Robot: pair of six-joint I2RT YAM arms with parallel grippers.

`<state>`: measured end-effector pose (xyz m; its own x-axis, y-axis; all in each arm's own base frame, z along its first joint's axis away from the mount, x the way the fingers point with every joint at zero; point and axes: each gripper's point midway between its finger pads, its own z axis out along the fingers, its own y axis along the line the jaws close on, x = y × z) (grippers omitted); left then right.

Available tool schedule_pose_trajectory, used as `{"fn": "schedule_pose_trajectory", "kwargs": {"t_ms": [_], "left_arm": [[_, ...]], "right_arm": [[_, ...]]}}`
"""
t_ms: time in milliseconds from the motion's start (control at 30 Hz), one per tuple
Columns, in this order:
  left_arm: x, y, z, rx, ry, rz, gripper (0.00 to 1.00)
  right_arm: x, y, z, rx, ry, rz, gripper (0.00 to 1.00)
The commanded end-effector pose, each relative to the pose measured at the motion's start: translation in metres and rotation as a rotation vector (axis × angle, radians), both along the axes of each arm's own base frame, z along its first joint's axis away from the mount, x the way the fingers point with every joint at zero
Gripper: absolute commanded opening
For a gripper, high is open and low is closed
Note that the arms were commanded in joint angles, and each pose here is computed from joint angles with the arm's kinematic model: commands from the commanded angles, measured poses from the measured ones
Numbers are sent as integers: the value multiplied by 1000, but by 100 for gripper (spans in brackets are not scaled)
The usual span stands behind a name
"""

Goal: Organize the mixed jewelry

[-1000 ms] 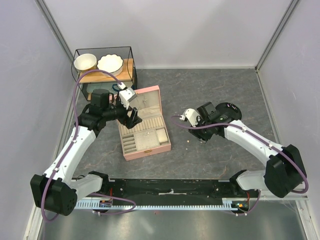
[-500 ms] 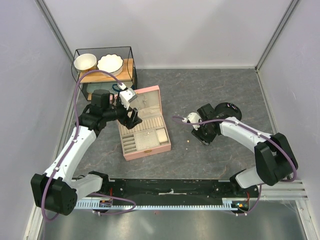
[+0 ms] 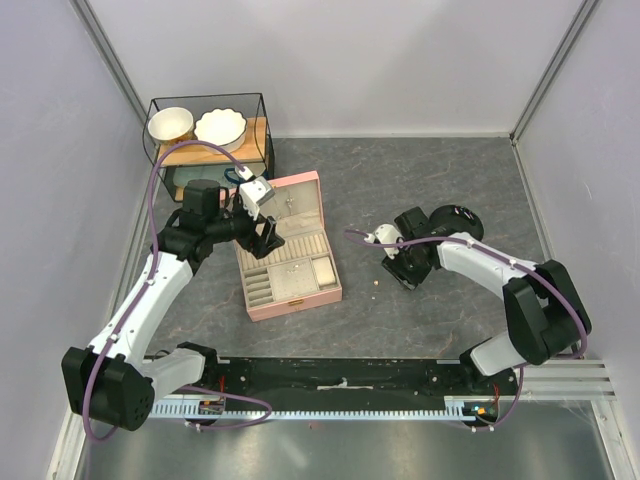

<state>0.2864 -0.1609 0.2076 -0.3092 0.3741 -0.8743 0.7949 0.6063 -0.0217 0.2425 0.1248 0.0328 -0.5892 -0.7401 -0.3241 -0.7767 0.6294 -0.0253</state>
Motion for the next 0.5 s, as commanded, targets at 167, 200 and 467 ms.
{"fn": "schedule_pose_trajectory", "kwargs": {"t_ms": [167, 200, 467], "left_arm": [[2, -5, 5, -7, -47, -36, 84], [2, -5, 5, -6, -48, -36, 84], [2, -5, 3, -5, -46, -37, 84]], "right_arm": [[6, 7, -7, 30, -5, -16, 46], [6, 7, -8, 29, -6, -15, 46], [7, 6, -13, 25, -5, -24, 45]]}}
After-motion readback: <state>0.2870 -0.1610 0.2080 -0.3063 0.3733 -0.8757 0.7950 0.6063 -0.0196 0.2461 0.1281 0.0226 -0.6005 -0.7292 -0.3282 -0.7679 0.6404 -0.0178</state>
